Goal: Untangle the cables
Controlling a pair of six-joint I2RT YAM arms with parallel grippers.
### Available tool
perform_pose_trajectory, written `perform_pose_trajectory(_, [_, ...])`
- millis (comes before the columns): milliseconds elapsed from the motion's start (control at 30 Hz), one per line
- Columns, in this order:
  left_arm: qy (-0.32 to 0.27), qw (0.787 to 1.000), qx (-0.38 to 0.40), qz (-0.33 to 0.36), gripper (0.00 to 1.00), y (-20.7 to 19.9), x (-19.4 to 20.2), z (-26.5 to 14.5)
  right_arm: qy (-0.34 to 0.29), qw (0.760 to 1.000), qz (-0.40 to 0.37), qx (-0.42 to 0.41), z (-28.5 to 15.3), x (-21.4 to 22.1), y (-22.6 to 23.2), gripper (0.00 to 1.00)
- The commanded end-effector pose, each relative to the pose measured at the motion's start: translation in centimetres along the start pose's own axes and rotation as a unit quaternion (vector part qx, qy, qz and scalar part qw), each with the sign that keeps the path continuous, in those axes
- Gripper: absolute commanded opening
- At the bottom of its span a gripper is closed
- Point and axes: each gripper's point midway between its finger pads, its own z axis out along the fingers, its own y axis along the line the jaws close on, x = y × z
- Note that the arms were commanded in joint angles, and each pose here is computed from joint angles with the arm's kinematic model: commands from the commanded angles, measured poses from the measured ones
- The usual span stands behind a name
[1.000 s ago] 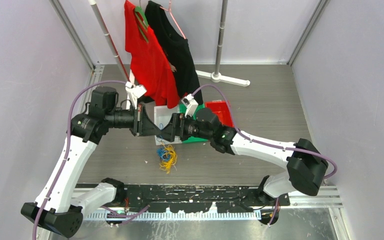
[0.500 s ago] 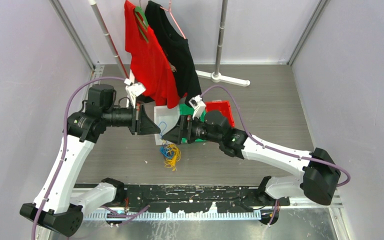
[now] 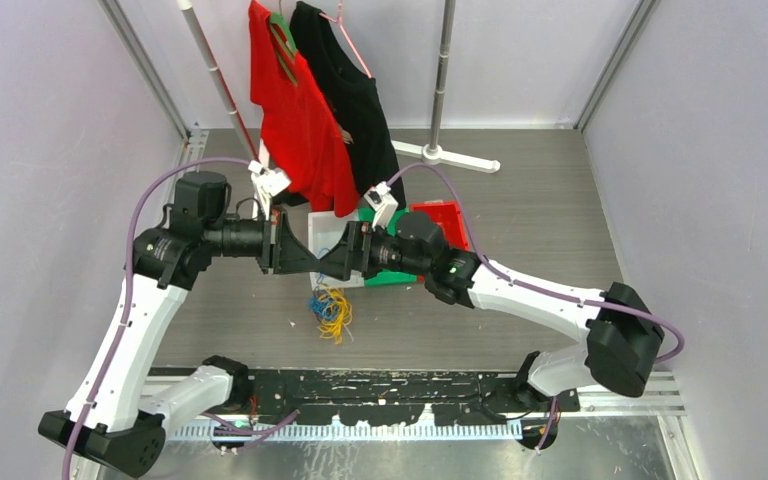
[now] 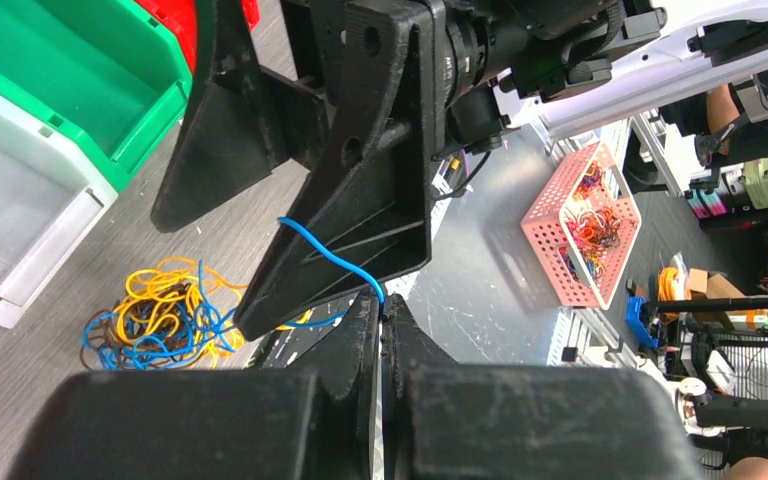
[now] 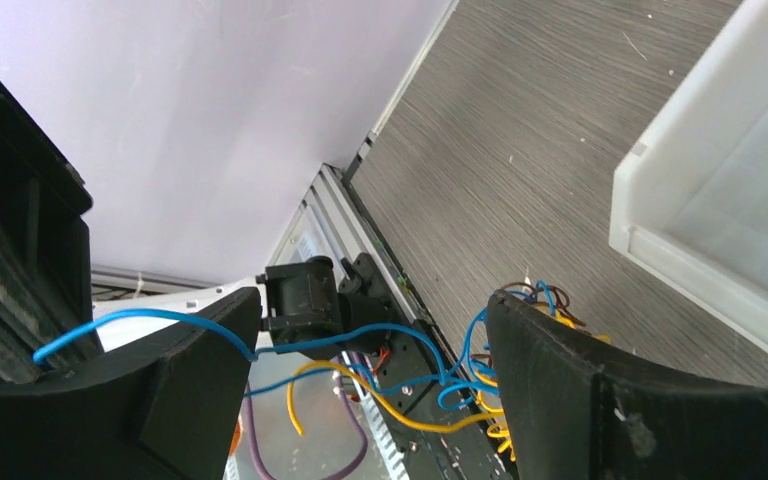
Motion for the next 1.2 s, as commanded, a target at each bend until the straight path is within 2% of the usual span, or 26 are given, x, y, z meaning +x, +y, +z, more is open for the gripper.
perform_pose_trajectory(0, [-0.019, 0.999, 0.029, 0.025, 0.00, -1.4, -1.0, -0.2, -0.027, 0.998, -0.003, -0.061, 1.3, -2.1, 3.8, 0.87])
perform_pose_trajectory(200, [-0.027, 0.999, 0.030, 0.036, 0.00, -1.8, -2.2, -0.3, -0.001, 0.999, 0.002, -0.048, 3.5, 0.6, 2.7, 0.87])
perform_pose_trajectory(433, [-0.045, 0.997, 0.039, 0.057, 0.00, -3.4, -3.9, -1.0, -0.009, 1.000, 0.010, -0.012, 4.7, 1.6, -0.1, 0.86])
perform_pose_trajectory(700, [-0.068, 0.993, 0.047, 0.081, 0.00, -5.5, -5.9, -2.1, -0.019, 0.998, -0.001, 0.062, 4.5, 3.1, -4.8, 0.85])
perform_pose_trajectory(1167, [-0.115, 0.981, 0.053, 0.144, 0.00, -9.6, -9.4, -4.7, -0.001, 0.990, -0.016, 0.143, 3.7, 5.7, -10.1, 0.83])
